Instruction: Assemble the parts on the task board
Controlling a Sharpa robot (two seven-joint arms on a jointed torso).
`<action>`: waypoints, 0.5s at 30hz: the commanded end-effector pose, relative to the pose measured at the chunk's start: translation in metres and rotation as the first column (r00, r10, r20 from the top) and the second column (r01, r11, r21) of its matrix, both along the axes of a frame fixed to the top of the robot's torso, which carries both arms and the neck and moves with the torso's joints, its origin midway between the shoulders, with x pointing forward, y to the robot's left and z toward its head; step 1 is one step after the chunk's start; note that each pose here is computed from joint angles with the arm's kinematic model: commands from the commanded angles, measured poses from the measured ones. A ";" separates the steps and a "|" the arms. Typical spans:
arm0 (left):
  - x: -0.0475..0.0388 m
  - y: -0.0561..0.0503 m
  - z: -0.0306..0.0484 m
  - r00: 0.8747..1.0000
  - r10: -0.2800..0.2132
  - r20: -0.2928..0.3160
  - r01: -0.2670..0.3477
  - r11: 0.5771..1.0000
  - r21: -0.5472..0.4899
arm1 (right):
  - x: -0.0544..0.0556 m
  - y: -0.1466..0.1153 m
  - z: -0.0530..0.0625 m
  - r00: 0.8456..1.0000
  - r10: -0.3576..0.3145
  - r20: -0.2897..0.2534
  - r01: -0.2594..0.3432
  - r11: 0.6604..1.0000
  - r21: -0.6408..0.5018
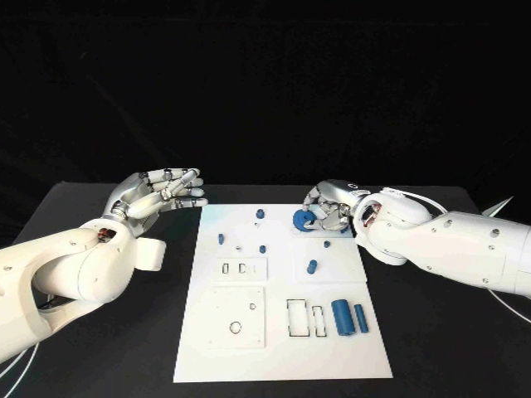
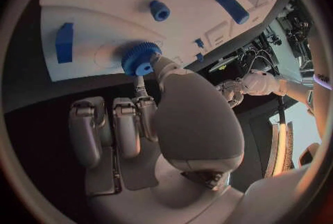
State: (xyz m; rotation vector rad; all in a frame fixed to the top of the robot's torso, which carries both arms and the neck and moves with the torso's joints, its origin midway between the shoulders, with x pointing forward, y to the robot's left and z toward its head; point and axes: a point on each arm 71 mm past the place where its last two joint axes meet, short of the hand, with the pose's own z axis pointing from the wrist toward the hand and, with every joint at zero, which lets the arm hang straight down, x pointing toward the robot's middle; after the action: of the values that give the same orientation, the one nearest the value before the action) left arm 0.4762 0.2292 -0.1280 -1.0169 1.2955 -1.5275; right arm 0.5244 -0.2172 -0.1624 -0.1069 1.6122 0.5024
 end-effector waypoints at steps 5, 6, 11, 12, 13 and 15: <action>-0.0001 -0.002 0.0009 1.000 -0.018 0.004 0.018 1.000 -0.009 | -0.007 0.008 0.012 0.994 0.028 0.102 -0.030 0.999 0.021; -0.0001 -0.002 0.0009 1.000 -0.019 0.005 0.019 1.000 -0.010 | -0.008 0.009 0.013 0.994 0.032 0.106 -0.034 0.999 0.022; -0.0001 -0.002 0.0009 1.000 -0.019 0.004 0.019 1.000 -0.010 | -0.014 0.026 0.018 0.990 0.060 0.130 -0.063 0.998 0.019; -0.0002 -0.002 0.0009 1.000 -0.020 0.004 0.020 1.000 -0.010 | -0.014 0.030 0.018 0.989 0.065 0.134 -0.068 0.998 0.016; -0.0002 -0.002 0.0009 1.000 -0.020 0.004 0.020 1.000 -0.010 | -0.015 0.035 0.019 0.988 0.070 0.140 -0.073 0.997 0.013; -0.0002 -0.003 0.0009 1.000 -0.021 0.004 0.021 1.000 -0.010 | -0.016 0.044 0.019 0.986 0.080 0.148 -0.082 0.997 0.008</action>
State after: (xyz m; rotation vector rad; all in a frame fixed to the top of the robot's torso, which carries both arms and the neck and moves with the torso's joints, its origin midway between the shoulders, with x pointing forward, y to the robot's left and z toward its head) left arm 0.4765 0.2293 -0.1282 -1.0177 1.2963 -1.5270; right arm 0.5096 -0.1780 -0.1459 -0.1696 1.5048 0.5832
